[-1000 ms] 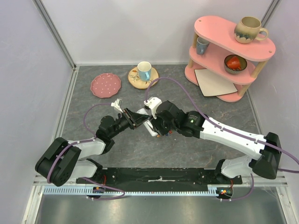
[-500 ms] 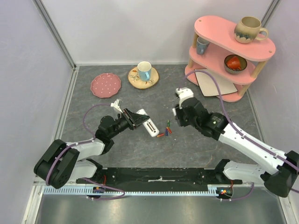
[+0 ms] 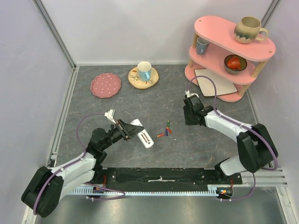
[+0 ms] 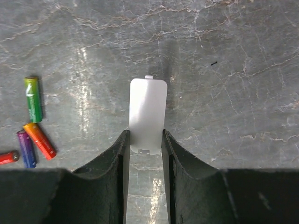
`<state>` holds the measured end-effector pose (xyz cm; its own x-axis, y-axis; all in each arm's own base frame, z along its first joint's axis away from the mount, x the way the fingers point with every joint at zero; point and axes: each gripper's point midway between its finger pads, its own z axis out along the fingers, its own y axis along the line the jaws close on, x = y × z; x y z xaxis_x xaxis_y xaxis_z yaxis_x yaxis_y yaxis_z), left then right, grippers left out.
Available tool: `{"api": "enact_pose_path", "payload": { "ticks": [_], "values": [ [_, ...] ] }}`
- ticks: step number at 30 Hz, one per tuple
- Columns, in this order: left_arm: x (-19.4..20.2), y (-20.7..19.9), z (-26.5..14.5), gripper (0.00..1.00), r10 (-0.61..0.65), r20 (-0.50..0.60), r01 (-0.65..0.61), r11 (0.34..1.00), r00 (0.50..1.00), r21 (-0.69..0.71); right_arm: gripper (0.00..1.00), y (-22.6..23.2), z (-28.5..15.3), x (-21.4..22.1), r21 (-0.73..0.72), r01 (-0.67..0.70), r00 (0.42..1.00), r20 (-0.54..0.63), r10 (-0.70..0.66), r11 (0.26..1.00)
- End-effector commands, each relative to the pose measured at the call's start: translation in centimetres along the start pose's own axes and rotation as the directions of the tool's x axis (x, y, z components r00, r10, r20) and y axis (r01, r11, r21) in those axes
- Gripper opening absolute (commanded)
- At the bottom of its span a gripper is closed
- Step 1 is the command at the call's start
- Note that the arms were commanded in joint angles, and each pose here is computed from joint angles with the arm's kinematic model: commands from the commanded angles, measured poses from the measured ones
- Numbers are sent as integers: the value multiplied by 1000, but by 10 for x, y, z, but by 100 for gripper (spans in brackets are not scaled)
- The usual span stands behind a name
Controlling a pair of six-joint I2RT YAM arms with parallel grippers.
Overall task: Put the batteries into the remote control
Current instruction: Place the battery cover at the center of the board.
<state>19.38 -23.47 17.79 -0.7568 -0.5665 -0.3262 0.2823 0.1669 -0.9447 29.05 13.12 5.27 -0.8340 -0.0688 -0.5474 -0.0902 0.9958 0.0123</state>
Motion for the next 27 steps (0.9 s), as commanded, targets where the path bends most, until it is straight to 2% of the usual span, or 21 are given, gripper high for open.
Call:
{"api": "enact_pose_path", "payload": {
  "ticks": [1, 9, 11, 14, 15, 18, 21, 23, 27],
  "values": [
    [1, -9, -9, 2, 61, 22, -63, 996, 998, 69, 36, 1, 13, -14, -5, 5, 1000, 13, -5, 1000],
    [2, -11, -11, 2, 92, 23, -94, 993, 995, 74, 40, -1, 31, -5, 26, 27, 998, -62, -26, 999],
    [1, -11, -10, 2, 90, 23, -91, 993, 996, 75, 45, 0, 36, -1, 29, 24, 996, -81, -21, 999],
    [1, -8, -8, 2, 66, 19, -67, 996, 998, 51, 57, 0, 39, 4, 27, 16, 995, -99, -13, 999],
    [1, -6, -8, 2, 59, 14, -59, 997, 998, 40, 64, 0, 38, 4, 26, 15, 995, -95, -13, 1000],
    [0, -3, -8, 2, 51, 21, -52, 998, 998, 31, 75, 1, 30, -3, 18, -4, 998, -65, 5, 1000],
    [-1, -1, -7, 2, 57, 30, -58, 998, 998, 20, 80, 4, 15, -15, -7, -26, 1000, -15, 26, 1000],
    [-4, -1, -6, 2, 74, 39, -75, 997, 996, 13, 81, 6, 4, -22, -23, -38, 999, 12, 38, 999],
    [-11, -7, -5, 3, 127, 81, -131, 991, 989, 37, 81, 27, -33, -48, -93, -18, 988, 150, 32, 996]
  ]
}}
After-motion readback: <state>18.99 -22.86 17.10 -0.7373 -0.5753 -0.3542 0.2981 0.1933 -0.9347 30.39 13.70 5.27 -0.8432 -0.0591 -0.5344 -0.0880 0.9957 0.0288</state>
